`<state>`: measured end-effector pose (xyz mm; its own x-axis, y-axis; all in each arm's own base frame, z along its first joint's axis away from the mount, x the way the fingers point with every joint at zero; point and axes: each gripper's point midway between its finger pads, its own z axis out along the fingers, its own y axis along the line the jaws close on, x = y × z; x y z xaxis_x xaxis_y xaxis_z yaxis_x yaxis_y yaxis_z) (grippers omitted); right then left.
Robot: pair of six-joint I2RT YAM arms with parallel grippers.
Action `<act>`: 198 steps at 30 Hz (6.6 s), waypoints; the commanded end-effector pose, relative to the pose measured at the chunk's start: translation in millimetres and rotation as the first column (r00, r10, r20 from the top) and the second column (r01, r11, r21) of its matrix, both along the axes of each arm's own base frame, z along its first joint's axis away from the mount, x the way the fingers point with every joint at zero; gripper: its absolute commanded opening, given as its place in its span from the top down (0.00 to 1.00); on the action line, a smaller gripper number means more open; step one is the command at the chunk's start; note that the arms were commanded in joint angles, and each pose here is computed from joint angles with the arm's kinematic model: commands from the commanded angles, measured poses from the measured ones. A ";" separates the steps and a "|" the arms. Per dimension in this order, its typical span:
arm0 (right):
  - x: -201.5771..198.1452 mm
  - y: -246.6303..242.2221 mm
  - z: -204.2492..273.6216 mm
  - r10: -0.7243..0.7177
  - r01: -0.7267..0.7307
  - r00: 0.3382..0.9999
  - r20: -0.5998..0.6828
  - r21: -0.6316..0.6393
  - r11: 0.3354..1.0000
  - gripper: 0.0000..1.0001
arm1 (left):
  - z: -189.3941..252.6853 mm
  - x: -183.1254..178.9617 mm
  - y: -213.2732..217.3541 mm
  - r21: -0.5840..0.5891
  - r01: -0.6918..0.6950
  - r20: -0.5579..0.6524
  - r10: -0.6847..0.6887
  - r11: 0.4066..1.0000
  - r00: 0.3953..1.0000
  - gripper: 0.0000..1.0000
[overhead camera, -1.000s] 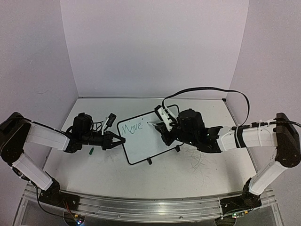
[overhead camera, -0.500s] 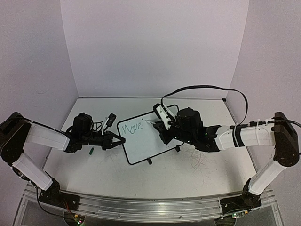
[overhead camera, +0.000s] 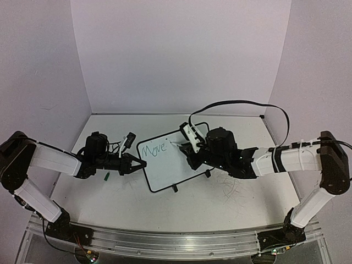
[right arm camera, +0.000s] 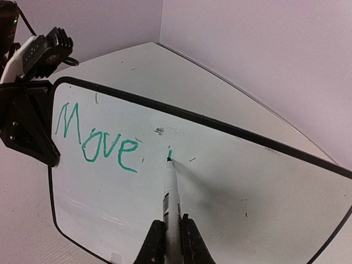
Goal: Write a sentence on the whiteboard
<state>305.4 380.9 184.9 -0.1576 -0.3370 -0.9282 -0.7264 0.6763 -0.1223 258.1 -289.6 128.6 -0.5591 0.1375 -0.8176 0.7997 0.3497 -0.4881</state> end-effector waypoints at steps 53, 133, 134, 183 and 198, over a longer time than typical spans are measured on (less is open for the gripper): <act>7.7 -13.3 4.1 -0.089 0.090 0.996 -0.013 0.046 0.995 1.00 | 5.5 6.5 0.4 0.024 -0.004 0.068 0.002 1.000 0.998 1.00; 22.9 -20.0 20.3 -0.149 0.149 0.989 -0.007 0.111 0.983 1.00 | 6.0 6.8 2.4 0.031 -0.013 0.069 0.011 0.999 0.998 1.00; 23.3 -21.0 19.5 -0.154 0.154 0.988 -0.007 0.109 0.982 1.00 | 6.0 6.8 2.3 0.031 -0.013 0.069 0.011 0.999 0.998 1.00; 19.1 -18.1 19.1 -0.125 0.125 0.992 -0.011 0.108 0.986 1.00 | 6.5 8.7 1.6 0.034 -0.014 0.071 0.012 0.999 0.997 1.00; 11.3 -25.6 3.1 -0.121 0.124 0.992 -0.044 0.069 0.990 1.00 | 6.5 8.1 2.3 0.035 -0.015 0.073 0.013 0.999 0.997 1.00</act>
